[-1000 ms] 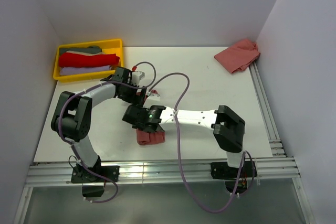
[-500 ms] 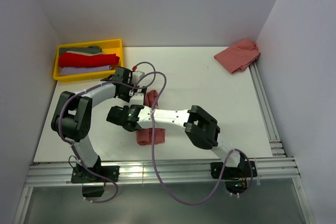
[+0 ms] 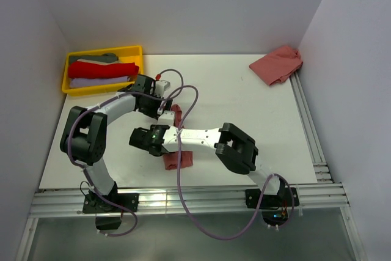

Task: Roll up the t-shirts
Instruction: Roll the tshirt

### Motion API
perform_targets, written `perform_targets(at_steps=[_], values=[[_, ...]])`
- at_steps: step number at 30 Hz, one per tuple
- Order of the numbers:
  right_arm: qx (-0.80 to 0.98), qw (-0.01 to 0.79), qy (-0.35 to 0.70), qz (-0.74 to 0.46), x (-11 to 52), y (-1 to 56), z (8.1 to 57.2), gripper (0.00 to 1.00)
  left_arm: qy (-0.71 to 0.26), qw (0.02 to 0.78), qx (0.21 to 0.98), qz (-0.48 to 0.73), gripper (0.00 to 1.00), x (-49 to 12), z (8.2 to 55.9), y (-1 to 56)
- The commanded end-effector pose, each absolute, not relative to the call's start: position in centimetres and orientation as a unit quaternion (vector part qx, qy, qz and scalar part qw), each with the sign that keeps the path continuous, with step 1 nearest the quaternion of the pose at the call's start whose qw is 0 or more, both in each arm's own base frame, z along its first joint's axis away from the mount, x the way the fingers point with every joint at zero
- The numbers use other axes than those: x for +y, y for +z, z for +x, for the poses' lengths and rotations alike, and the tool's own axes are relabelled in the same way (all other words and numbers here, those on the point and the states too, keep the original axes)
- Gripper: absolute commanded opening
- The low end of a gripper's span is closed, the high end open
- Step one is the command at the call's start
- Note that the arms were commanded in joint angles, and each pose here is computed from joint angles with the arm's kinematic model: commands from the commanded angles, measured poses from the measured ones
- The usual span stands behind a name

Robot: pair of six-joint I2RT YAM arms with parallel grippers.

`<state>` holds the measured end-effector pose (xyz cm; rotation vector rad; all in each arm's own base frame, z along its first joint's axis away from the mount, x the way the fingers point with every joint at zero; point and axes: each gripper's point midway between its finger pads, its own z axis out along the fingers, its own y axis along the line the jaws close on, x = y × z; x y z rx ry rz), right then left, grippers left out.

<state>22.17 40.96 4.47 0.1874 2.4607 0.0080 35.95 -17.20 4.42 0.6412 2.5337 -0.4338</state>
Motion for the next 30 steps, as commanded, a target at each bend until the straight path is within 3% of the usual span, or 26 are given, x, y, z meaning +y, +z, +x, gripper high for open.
perform_targets(at_steps=[1,24,30], values=[[0.949,0.3,-0.08,0.055,36.7,2.1,20.5,0.63,-0.148,0.28,0.919,0.235,0.99,-16.8,38.0,7.4],[0.967,0.243,-0.039,0.071,35.0,-0.8,22.3,0.55,-0.174,0.317,0.908,0.21,0.99,-14.1,38.8,13.0],[0.97,0.212,0.068,0.094,36.3,-1.1,22.0,0.44,-0.179,0.312,0.908,0.213,0.99,-14.2,38.2,12.8]])
